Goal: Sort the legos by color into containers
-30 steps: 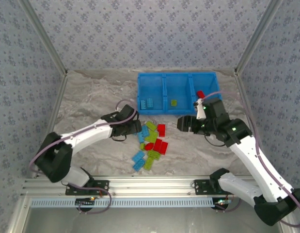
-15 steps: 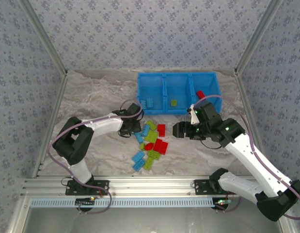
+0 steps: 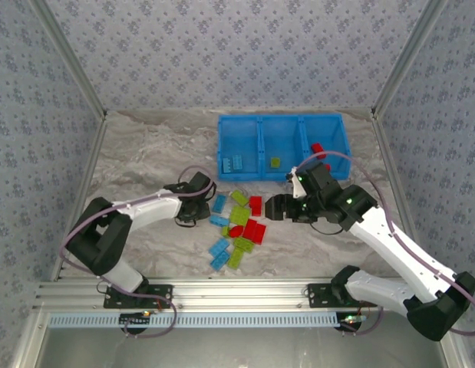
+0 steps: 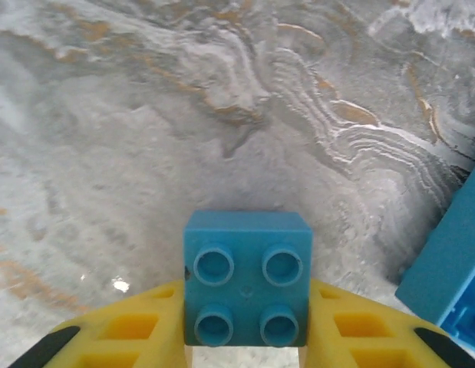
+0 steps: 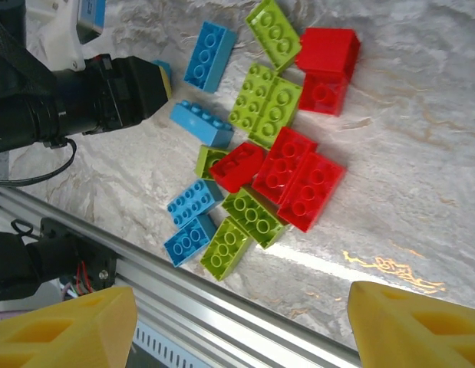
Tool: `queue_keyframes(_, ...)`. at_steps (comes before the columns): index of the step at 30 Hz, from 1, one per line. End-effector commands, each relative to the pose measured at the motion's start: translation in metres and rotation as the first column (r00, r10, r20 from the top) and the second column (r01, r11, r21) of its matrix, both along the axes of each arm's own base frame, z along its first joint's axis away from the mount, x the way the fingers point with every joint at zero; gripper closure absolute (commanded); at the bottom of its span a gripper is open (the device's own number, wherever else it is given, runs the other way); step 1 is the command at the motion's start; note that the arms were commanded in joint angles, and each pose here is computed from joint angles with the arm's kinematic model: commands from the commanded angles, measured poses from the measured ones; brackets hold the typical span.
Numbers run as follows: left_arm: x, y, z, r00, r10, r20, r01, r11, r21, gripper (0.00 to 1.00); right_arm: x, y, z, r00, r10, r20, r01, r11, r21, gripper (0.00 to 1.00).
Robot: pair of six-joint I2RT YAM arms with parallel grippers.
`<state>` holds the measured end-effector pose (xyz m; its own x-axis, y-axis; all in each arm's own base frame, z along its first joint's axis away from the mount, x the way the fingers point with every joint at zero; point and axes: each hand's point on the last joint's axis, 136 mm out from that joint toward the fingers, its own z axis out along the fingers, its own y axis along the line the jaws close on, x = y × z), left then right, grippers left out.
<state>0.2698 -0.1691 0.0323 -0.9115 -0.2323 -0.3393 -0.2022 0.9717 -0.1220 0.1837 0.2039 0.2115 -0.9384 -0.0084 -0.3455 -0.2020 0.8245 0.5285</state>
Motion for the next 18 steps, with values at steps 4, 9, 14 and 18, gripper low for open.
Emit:
queue_keyframes(4, 0.036, -0.024, 0.112, 0.970, -0.028, 0.243, 0.060, 0.991, -0.123, 0.70, 0.006, 0.005, 0.026, 0.997, -0.034, 0.069, 0.030, 0.998, 0.062, 0.24)
queue_keyframes(9, 0.078, -0.073, 0.160, 0.935, -0.124, 0.332, 0.179, 0.974, -0.142, 0.70, 0.010, 0.001, 0.030, 0.993, -0.073, 0.090, 0.067, 0.995, 0.068, 0.24)
queue_keyframes(14, 0.131, -0.116, 0.147, 0.914, -0.210, 0.346, 0.246, 0.967, -0.063, 0.70, 0.007, -0.005, 0.028, 0.992, -0.102, 0.075, 0.097, 0.993, 0.059, 0.24)
queue_keyframes(18, 0.173, -0.145, 0.143, 0.895, -0.268, 0.357, 0.287, 0.958, -0.001, 0.70, 0.002, -0.012, 0.028, 0.989, -0.126, 0.076, 0.121, 0.991, 0.062, 0.24)
